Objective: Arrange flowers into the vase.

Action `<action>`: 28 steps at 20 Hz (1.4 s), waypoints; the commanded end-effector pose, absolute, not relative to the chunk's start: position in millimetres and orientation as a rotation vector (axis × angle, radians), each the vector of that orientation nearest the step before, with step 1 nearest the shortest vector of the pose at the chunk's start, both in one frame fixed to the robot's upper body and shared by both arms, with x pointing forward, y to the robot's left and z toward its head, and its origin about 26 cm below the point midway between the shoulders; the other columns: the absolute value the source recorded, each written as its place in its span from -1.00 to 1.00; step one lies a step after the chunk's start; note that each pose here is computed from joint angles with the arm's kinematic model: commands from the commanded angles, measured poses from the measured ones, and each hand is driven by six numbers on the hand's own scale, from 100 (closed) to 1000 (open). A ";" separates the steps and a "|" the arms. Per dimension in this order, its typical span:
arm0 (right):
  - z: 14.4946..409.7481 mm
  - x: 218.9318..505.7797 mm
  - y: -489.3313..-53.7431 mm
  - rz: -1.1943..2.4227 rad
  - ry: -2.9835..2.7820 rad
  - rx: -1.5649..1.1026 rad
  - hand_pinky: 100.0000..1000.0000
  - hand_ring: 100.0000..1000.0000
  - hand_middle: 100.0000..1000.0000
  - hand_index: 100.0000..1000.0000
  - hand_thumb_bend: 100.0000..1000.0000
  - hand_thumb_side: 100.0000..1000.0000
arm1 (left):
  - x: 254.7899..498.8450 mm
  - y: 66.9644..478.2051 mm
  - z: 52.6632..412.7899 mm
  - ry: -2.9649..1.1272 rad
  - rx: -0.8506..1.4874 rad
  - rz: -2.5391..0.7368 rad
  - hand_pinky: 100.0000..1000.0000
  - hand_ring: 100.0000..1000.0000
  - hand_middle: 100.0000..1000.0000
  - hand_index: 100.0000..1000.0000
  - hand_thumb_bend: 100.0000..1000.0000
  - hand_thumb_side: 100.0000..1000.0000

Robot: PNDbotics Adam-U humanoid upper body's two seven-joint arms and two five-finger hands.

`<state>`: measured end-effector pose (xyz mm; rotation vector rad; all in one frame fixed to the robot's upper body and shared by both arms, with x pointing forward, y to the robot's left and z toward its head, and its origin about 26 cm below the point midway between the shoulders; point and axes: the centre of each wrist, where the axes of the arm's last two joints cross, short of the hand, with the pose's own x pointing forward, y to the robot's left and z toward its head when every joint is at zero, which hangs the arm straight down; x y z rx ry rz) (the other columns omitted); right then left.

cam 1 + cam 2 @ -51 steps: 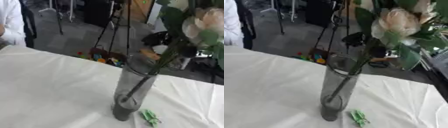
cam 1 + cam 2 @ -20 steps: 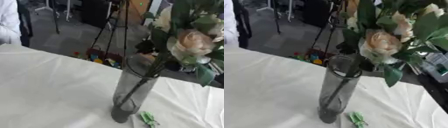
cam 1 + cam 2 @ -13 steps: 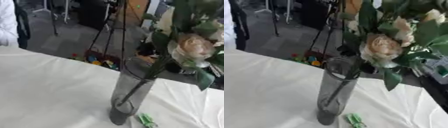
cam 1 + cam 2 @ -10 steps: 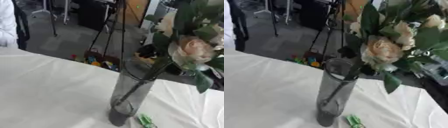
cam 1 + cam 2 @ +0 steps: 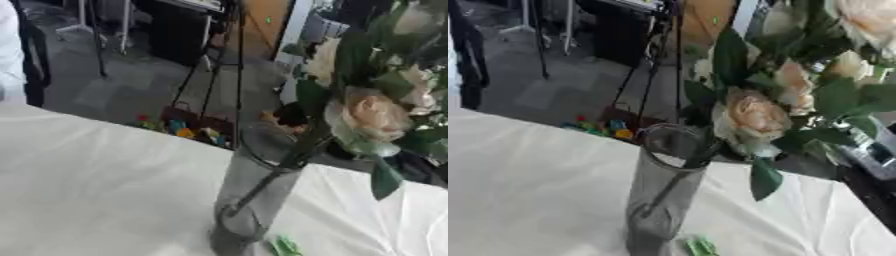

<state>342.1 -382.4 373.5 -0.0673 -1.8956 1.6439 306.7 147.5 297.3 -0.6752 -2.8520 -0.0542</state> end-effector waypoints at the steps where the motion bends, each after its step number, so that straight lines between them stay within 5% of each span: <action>1: 392.5 332.5 -394.2 1.686 -1.902 -0.122 1.00 1.00 1.00 1.00 -0.33 0.30 | 303.4 148.4 302.4 -2.874 -0.670 -0.076 0.40 0.64 0.42 0.78 -0.68 1.00; 7: 397.3 330.9 -404.9 1.611 -1.957 -0.082 1.00 1.00 1.00 1.00 -0.10 1.00 | 303.5 148.9 302.2 -2.875 -0.663 -0.079 0.40 0.64 0.42 0.77 -0.69 1.00; 12: 400.5 327.8 -416.4 1.555 -1.959 -0.079 1.00 1.00 1.00 1.00 -0.12 1.00 | 303.6 149.8 302.1 -2.879 -0.653 -0.081 0.40 0.64 0.42 0.77 -0.70 1.00; 16: 398.7 326.9 -415.5 1.558 -1.938 -0.076 1.00 1.00 1.00 1.00 -0.37 0.96 | 303.6 149.7 302.3 -2.881 -0.650 -0.082 0.40 0.64 0.42 0.77 -0.70 1.00; 23: 400.0 326.7 -418.4 1.527 -1.942 -0.065 1.00 1.00 1.00 1.00 -0.34 1.00 | 303.3 148.7 303.6 -2.887 -0.651 -0.084 0.40 0.64 0.42 0.77 -0.72 1.00; 28: 400.1 327.6 -419.3 1.510 -1.957 -0.046 1.00 1.00 1.00 1.00 -0.52 0.82 | 303.3 148.4 303.5 -2.887 -0.650 -0.082 0.41 0.64 0.42 0.77 -0.72 1.00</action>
